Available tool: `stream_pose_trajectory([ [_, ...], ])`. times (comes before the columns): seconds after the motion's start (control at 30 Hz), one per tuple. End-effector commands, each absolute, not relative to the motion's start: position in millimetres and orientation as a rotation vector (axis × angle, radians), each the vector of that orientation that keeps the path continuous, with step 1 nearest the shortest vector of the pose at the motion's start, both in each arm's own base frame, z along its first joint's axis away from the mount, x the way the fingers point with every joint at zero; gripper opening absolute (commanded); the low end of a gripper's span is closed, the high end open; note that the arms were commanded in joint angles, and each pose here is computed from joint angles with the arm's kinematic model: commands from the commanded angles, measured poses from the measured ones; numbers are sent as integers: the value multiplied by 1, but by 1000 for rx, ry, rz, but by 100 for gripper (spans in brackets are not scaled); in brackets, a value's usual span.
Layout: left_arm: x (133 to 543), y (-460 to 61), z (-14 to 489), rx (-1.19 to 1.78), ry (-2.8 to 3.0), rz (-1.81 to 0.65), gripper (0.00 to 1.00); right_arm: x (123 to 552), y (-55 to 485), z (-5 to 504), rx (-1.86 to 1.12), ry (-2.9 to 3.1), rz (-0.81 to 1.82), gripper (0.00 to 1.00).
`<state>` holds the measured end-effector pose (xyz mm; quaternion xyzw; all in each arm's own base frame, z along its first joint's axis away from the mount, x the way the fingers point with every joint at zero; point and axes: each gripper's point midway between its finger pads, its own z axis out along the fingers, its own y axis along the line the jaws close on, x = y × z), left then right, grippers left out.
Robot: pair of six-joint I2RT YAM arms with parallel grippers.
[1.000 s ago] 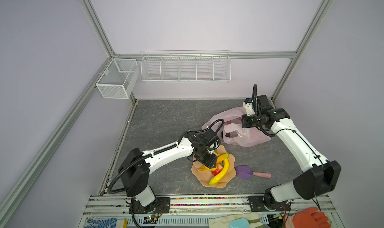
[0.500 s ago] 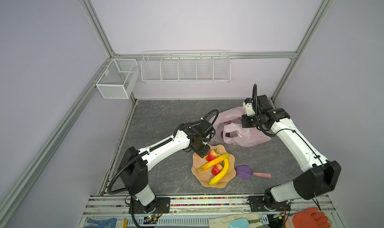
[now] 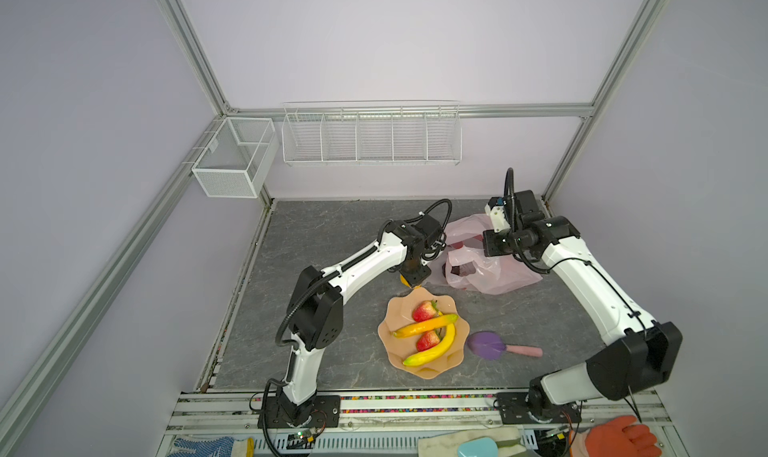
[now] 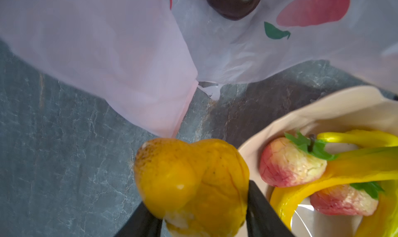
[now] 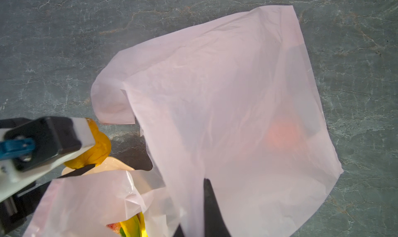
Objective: Place the fruits into the plastic bag
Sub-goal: Place the fruit in the plastic bag.
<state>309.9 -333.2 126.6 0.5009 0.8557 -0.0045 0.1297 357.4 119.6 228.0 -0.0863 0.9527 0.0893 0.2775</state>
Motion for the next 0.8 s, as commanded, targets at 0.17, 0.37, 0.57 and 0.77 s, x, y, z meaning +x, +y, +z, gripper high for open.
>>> stream_pose_trajectory([
  [0.17, 319, -349, 120, 1584, 2480, -23, 27, 361, 122, 239, -274, 2521, 251, 7],
  [0.37, 326, -370, 126, 1592, 2448, -98, 27, 365, 124, 238, -287, 2522, 257, 7],
  [0.57, 333, -394, 126, 1571, 2427, -200, 27, 366, 126, 235, -294, 2530, 263, 7],
  [0.77, 339, -426, 131, 1487, 2396, -374, 26, 368, 127, 233, -291, 2533, 273, 7],
])
